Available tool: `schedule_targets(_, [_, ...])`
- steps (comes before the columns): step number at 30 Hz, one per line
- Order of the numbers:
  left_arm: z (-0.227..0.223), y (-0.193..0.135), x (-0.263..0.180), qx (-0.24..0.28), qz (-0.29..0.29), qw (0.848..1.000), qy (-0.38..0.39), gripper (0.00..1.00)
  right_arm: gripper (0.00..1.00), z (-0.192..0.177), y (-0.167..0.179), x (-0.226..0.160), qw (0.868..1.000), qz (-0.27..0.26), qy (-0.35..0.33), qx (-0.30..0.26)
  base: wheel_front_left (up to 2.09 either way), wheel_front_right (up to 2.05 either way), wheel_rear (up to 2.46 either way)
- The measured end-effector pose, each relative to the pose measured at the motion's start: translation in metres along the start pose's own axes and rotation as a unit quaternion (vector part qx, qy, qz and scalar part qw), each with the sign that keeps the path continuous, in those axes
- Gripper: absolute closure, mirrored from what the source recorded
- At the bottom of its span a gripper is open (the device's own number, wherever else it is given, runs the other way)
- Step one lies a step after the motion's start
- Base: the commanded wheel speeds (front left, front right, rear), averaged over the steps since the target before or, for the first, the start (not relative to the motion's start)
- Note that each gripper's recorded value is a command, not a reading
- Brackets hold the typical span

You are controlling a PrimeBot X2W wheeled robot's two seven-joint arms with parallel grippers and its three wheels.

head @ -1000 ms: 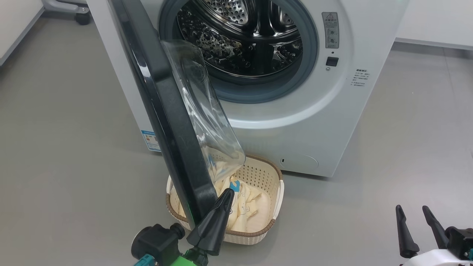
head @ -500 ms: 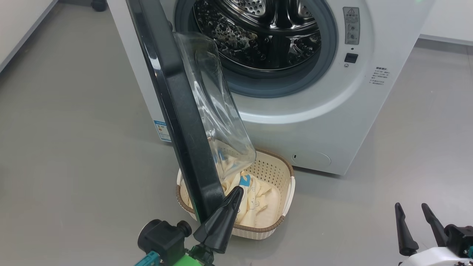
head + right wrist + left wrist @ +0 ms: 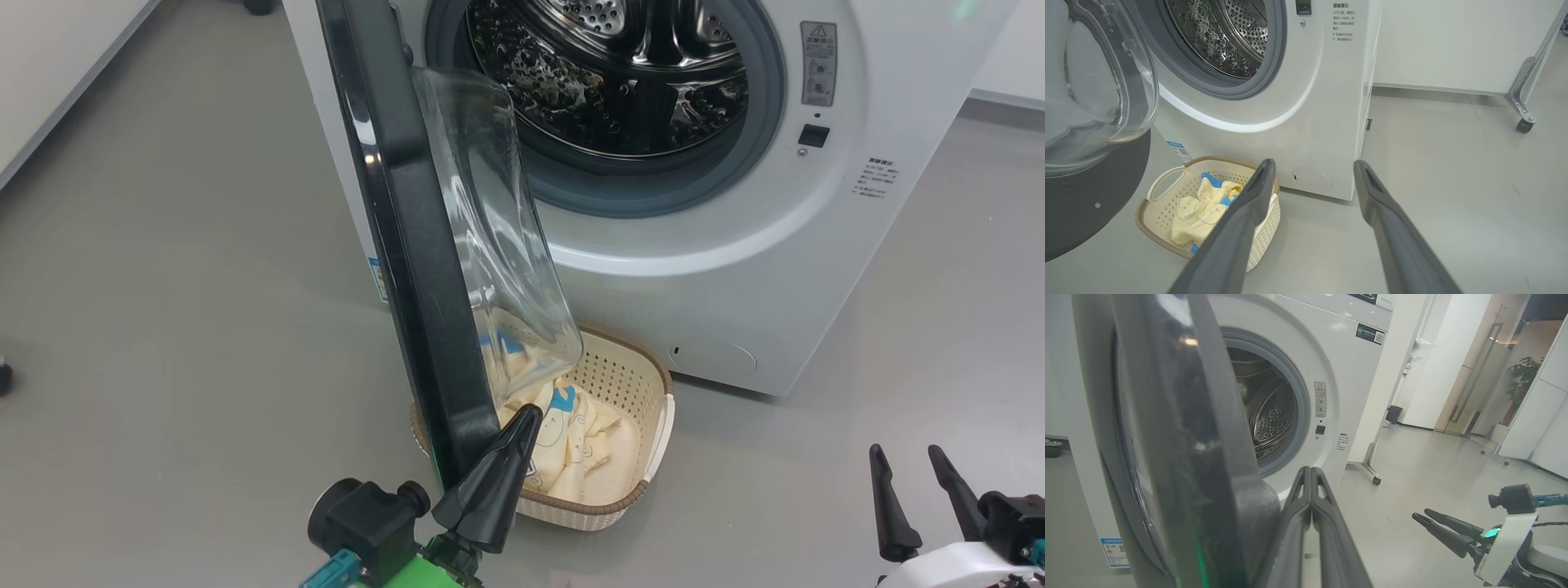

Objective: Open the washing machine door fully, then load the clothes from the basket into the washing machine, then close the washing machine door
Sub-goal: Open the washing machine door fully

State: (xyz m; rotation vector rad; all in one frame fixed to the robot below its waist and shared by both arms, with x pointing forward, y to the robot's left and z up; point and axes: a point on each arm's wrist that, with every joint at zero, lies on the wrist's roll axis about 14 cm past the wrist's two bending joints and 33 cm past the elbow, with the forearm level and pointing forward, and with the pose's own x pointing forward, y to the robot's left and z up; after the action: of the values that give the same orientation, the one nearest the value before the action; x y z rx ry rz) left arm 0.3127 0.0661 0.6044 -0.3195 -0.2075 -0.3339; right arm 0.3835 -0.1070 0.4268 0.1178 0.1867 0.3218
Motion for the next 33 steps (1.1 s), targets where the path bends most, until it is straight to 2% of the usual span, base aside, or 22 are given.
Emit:
schedule_targets(13, [0.007,0.004,-0.009,0.016,0.015,1.000,-0.003,1.00,0.00,0.001,0.023,0.005,0.999,0.035,0.002,-0.006,0.00,0.00,0.00])
schedule_targets(20, [0.015,0.014,-0.014,0.024,0.042,0.999,-0.013,1.00,0.00,0.003,0.035,0.008,0.999,0.052,0.000,-0.008,0.00,0.00,0.00])
schedule_targets(33, [0.014,0.017,-0.014,0.030,0.047,0.998,-0.006,1.00,0.00,0.001,0.028,0.008,0.999,0.040,0.002,-0.002,0.00,0.00,0.00])
